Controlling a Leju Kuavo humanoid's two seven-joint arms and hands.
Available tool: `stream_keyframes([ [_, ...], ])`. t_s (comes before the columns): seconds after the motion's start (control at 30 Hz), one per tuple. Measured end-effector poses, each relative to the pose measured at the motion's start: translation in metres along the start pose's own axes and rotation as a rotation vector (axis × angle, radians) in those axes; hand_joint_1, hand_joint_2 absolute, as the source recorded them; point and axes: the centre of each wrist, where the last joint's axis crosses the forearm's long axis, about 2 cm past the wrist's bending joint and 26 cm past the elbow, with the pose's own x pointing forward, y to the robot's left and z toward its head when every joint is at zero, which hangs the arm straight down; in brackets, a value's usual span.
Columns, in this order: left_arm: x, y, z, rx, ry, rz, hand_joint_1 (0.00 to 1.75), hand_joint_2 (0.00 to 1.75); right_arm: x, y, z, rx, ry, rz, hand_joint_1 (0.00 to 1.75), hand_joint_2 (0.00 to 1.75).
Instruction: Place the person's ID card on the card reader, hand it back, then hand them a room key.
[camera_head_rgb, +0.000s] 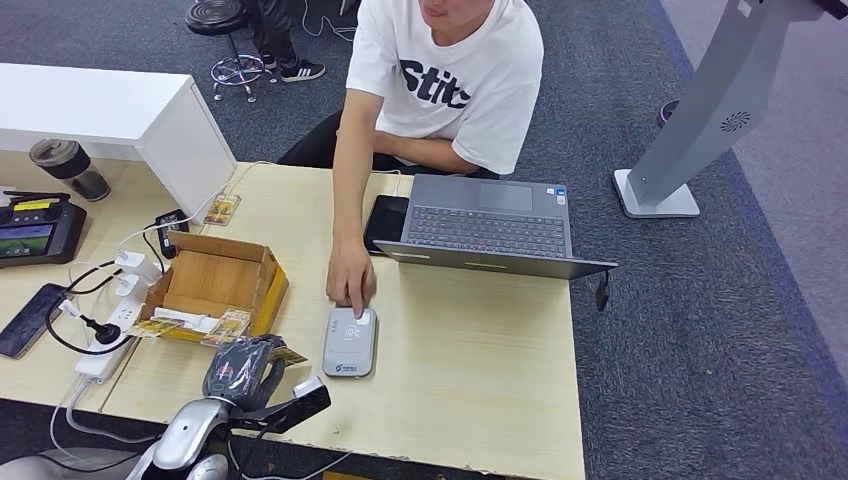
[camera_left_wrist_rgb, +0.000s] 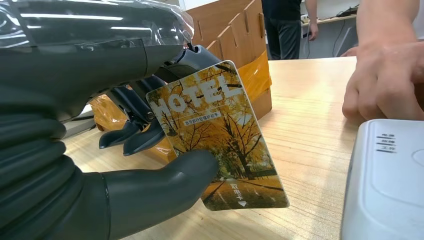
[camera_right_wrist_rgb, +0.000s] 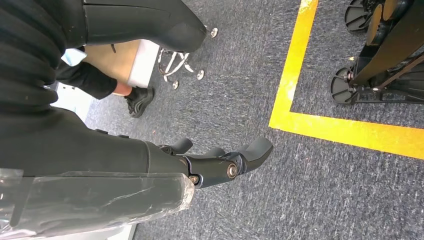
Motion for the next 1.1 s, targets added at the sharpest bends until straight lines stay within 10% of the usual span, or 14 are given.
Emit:
stream_keyframes([
  [1.1, 0.0, 0.0, 0.0, 0.0, 0.0, 0.0, 1.75, 1.75, -0.0002, 0.0011, -0.0006, 0.005, 0.001, 0.0, 0.0, 1.75],
])
